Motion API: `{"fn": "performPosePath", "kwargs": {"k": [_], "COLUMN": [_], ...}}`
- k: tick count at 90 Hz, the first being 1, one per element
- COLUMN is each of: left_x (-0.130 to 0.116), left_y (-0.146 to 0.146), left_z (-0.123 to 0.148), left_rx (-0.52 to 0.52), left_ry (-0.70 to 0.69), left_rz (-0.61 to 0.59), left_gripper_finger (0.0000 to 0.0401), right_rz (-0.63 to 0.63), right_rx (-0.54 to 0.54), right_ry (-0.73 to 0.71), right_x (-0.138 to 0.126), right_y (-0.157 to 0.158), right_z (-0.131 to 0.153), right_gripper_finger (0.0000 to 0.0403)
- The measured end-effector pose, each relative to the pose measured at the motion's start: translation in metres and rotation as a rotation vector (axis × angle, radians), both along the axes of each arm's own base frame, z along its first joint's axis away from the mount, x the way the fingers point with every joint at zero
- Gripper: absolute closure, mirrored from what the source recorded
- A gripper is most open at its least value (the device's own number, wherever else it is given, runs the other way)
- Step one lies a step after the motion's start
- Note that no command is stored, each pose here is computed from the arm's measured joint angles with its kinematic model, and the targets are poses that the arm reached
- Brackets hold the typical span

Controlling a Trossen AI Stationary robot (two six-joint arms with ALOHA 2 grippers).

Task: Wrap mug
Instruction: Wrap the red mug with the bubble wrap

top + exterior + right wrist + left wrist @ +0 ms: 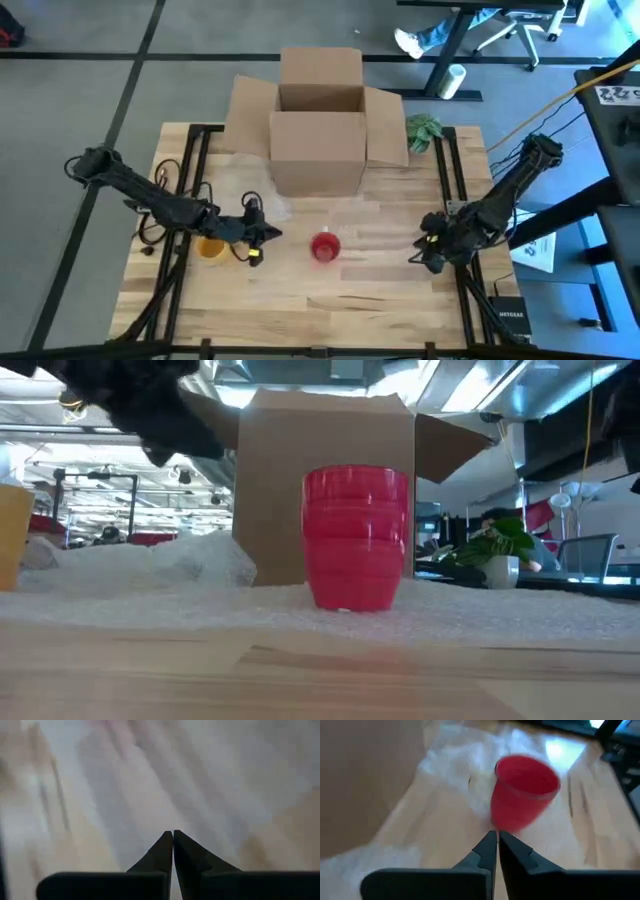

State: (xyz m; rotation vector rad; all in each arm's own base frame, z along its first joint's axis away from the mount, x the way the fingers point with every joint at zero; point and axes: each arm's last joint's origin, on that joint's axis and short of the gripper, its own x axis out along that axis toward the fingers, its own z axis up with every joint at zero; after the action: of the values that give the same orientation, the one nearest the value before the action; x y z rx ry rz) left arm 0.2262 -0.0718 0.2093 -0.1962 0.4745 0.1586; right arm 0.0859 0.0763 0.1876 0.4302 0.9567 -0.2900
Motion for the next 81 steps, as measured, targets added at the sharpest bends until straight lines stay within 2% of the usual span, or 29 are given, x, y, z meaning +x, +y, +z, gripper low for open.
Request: {"fn": "performPosePath", "kwargs": {"k": [8,16,30,56,70,81], "left_x": [0.008,0.013,0.017,0.018,0.015,0.013], "left_y": [0.004,0.008,0.015,0.014,0.005,-0.002], "left_z": [-0.008,-0.015,-0.018,-0.020,-0.020,-0.020], "left_rx": [-0.007,-0.008,0.004,0.021,0.047,0.077], "left_ry": [0.022,0.047,0.056,0.067,0.069,0.069], "left_rz": [-0.008,0.012,0.024,-0.007,-0.056,-0.062], "left_gripper_finger": [0.0401,0.0401,0.0401,0.0401,0.0401,0.0401], "right_rz": [-0.025,-0.022,-0.051,-0.143,-0.210,-0.233], "right_rx": [-0.112,-0.136,-0.098,0.031,0.095,0.099], "right_ry": [0.006,0.014,-0.027,-0.079,-0.067,-0.022], "right_x": [-0.006,-0.009,-0.009,-0.003,-0.001,0.001], "right_y": [-0.009,-0.013,-0.013,-0.007,-0.003,-0.001], "right_z": [-0.001,-0.001,-0.003,-0.022,-0.035,-0.041], "right_gripper_finger": [0.0403,0.0401,0.0377,0.0293,0.0284,0.0284]}}
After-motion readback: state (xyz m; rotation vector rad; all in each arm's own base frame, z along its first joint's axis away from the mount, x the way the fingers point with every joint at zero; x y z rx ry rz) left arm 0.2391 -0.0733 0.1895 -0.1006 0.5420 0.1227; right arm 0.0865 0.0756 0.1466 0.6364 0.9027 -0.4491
